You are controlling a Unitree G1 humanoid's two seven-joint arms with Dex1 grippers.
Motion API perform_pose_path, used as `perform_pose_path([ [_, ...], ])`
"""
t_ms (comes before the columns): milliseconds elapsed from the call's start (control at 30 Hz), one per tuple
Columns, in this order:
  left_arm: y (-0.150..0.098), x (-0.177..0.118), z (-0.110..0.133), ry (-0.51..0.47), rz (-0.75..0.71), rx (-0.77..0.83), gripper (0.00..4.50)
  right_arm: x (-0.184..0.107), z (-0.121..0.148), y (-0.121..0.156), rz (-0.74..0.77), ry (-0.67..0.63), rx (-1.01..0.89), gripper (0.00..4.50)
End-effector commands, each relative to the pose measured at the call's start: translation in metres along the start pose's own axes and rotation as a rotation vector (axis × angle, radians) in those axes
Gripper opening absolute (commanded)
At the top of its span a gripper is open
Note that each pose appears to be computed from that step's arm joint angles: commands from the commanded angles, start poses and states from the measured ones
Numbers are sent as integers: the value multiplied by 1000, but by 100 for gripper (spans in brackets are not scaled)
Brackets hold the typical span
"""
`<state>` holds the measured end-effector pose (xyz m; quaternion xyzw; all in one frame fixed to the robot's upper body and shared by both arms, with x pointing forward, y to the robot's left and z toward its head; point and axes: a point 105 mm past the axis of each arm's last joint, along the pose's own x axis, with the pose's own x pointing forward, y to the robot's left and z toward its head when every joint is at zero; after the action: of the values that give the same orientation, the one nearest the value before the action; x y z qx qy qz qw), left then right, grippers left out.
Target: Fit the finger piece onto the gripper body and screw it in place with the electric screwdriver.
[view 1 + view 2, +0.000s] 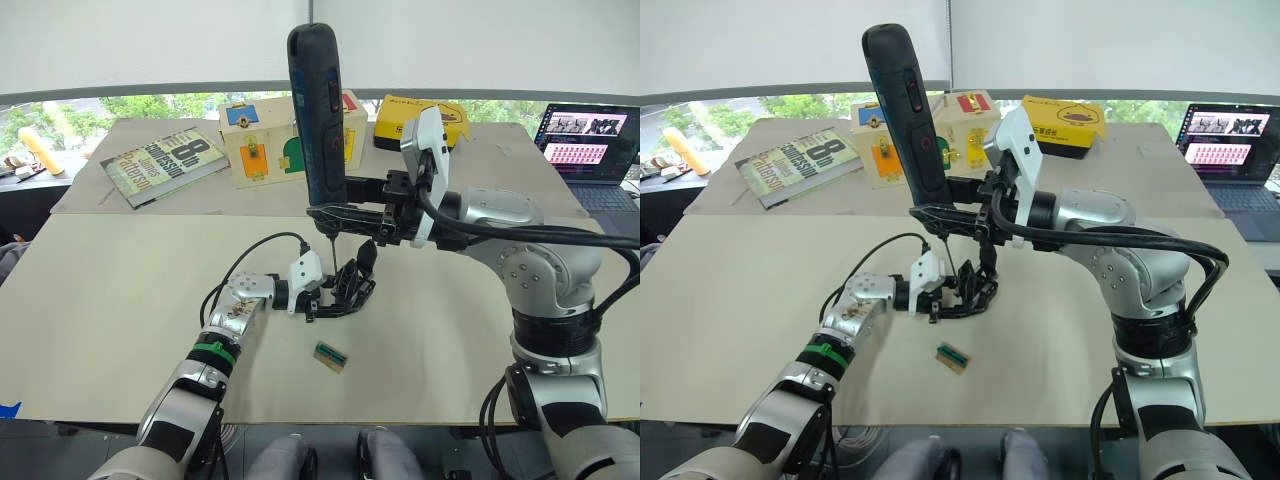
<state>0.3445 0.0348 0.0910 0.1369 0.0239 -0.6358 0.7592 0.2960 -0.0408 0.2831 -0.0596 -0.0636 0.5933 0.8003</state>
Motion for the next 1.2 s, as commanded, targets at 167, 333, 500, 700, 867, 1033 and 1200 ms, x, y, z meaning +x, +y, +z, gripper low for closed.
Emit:
perform_pose_path([
  [167, 5, 1, 17, -35, -7, 51, 228, -2, 16, 10, 23, -50, -26, 189],
  [333, 5, 1, 17, -35, -8, 53, 228, -2, 17, 11, 23, -51, -22, 189],
  [500, 5, 1, 17, -36, -9, 53, 228, -1, 16, 11, 21, -52, -43, 189],
  [700, 6, 1, 18, -35, -7, 53, 228, -2, 12, 11, 21, -46, -49, 189],
  [867, 6, 0, 18, -37, -6, 52, 228, -2, 18, 7, 2, -94, 1, 189],
  [1033, 6, 0, 18, -37, -5, 52, 228, -5, 15, 7, -6, -101, 4, 189],
  [1200, 6, 0, 18, -37, -5, 52, 228, -6, 18, 3, -40, -136, 3, 189],
])
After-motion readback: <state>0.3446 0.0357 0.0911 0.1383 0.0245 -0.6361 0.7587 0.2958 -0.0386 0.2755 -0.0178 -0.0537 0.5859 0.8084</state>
